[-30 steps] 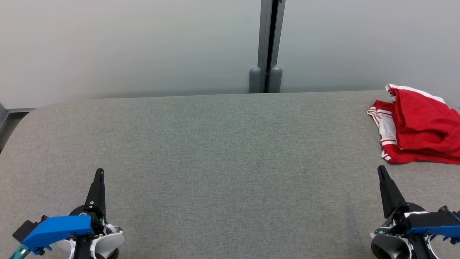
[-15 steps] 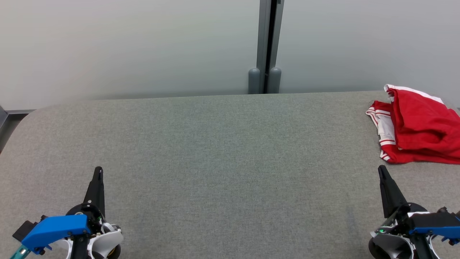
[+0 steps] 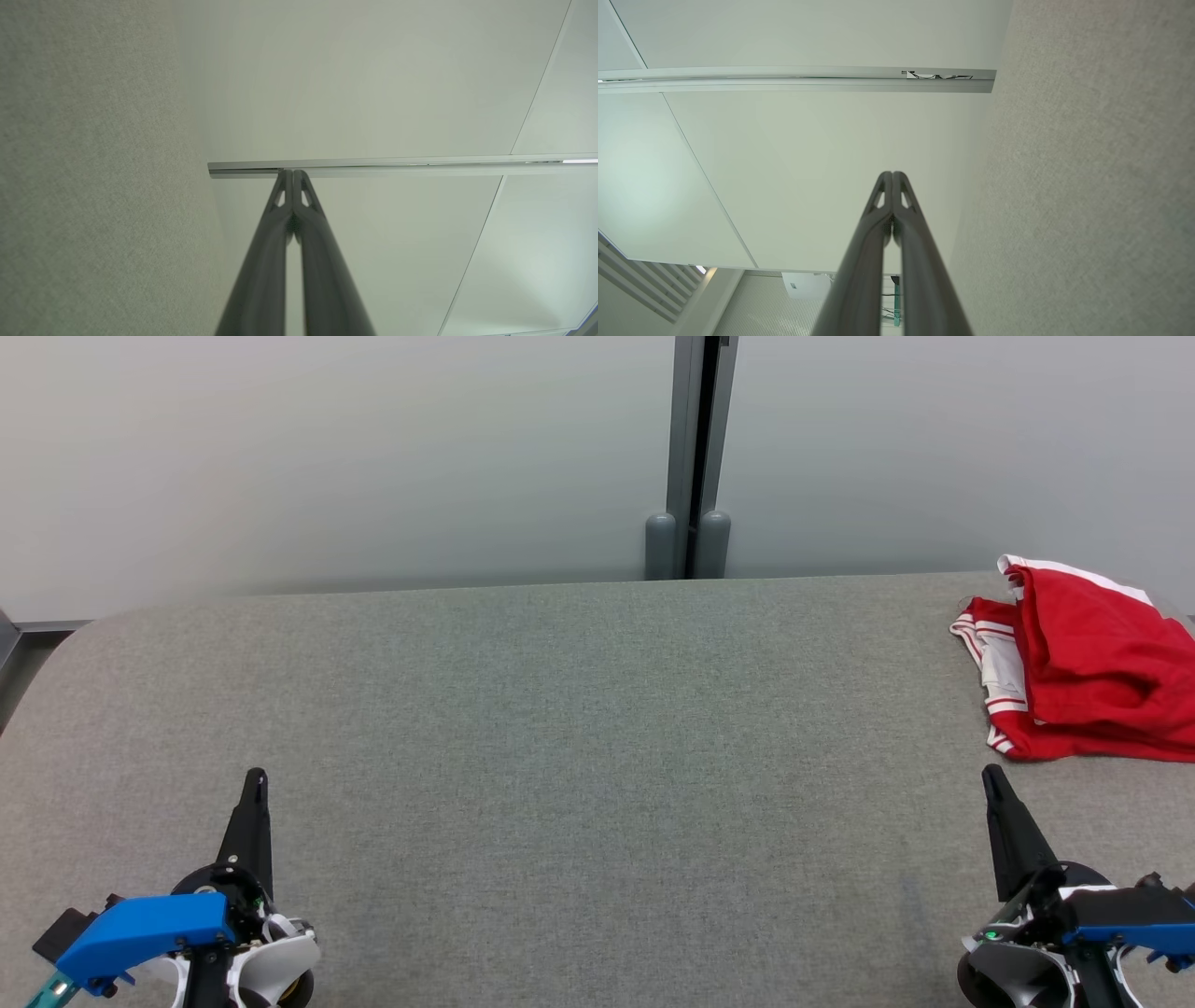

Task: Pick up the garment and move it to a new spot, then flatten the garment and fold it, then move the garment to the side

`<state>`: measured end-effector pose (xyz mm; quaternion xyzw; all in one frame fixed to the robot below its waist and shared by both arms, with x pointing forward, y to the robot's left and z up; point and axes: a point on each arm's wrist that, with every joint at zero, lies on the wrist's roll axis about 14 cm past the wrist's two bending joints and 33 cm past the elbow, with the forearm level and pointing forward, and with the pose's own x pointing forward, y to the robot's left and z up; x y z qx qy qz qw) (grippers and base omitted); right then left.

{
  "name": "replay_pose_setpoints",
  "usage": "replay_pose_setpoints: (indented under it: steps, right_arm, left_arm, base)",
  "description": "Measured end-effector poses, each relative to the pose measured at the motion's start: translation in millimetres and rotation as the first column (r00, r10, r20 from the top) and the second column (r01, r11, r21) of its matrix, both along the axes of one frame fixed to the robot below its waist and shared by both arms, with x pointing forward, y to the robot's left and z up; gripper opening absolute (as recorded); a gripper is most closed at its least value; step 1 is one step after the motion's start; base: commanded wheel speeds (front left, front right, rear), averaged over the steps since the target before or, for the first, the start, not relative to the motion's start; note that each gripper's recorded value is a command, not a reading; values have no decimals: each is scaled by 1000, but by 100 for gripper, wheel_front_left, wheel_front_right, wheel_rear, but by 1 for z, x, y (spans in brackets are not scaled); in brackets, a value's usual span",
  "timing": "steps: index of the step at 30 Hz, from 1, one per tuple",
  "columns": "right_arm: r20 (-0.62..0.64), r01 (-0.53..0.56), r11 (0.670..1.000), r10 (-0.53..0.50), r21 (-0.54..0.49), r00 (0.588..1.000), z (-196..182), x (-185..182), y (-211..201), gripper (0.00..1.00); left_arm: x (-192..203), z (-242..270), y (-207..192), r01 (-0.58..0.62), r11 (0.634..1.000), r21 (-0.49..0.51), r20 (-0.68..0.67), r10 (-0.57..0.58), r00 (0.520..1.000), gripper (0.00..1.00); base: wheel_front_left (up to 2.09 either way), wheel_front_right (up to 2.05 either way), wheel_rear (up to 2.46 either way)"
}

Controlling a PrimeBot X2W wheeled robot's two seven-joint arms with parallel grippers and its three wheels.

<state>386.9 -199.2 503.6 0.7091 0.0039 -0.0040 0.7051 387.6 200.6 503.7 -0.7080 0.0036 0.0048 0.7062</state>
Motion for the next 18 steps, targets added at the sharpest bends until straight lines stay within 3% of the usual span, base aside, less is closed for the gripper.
replay_pose_setpoints:
  steps: [18]
  right_arm:
    - [0, 0, 1000, 0, 0, 1000, 0, 0, 0, 0]
  left_arm:
    - [0, 0, 0, 0, 1000, 0, 0, 0, 1000, 0]
  base:
    - [0, 0, 0]
